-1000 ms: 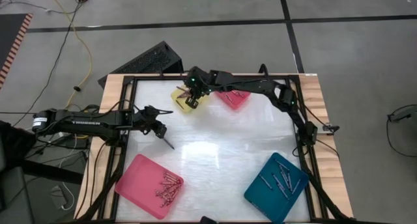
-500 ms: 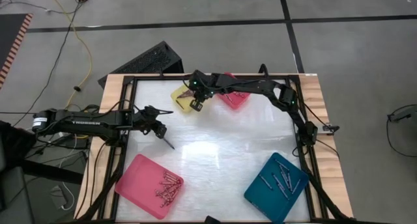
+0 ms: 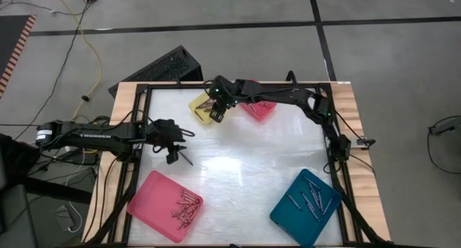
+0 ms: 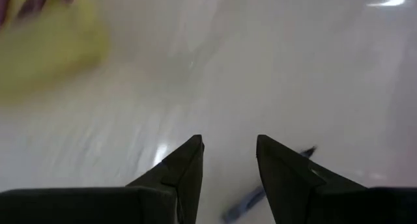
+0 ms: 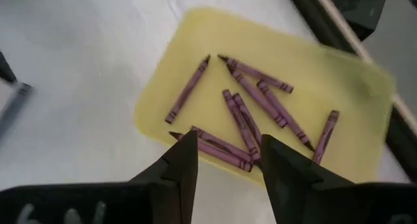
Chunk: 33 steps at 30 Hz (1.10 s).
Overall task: Sort crayons
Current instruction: Put the blue crayon into the blue bin
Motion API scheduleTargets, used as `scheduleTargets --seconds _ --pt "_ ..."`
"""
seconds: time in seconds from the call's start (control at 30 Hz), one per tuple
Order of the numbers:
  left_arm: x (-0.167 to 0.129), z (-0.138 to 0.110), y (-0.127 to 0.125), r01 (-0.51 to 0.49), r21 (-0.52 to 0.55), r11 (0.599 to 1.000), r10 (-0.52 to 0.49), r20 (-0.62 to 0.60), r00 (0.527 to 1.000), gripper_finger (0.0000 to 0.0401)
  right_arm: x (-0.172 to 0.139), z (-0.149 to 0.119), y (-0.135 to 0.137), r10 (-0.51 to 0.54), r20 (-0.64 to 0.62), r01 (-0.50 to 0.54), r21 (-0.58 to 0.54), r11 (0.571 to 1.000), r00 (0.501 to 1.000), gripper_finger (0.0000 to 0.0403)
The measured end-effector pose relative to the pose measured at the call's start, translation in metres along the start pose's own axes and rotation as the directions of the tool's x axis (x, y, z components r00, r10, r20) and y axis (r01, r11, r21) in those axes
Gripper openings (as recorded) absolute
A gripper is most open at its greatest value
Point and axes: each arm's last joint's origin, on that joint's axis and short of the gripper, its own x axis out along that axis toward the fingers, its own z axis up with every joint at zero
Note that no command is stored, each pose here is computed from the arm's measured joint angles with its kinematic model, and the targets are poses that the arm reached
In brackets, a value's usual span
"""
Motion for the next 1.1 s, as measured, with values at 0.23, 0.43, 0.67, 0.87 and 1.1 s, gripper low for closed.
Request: scheduleTargets --seconds 0.23,0.43,0.67,0.87,1.1 --pt "0.000 0.008 -0.005 0.082 0.309 0.947 -0.112 0.082 0.990 0.0133 -0.027 0.010 -0.001 0.000 0.056 0.002 -0.036 0.999 0.998 0.0155" --pt "0.005 0.010 -0.008 0.143 0.463 0.875 -0.196 0.069 0.978 0.0133 -0.032 0.011 -0.004 -0.006 0.056 0.010 -0.071 0.997 0.998 0.0153" --pt "0.023 0.002 -0.008 0.207 0.397 0.894 -0.208 -0.042 0.977 0.0133 -0.032 0.008 -0.005 -0.011 0.021 0.012 -0.089 0.996 1.000 0.0153" --pt "0.033 0.002 -0.010 0.240 0.425 0.873 -0.240 -0.054 0.969 0.0133 -0.032 0.008 -0.008 -0.013 0.020 0.016 -0.119 0.993 1.000 0.0152" --pt "0.040 -0.004 -0.019 0.275 0.492 0.826 -0.252 -0.114 0.961 0.0133 -0.032 0.008 -0.016 -0.006 0.019 0.009 -0.127 0.992 1.000 0.0152"
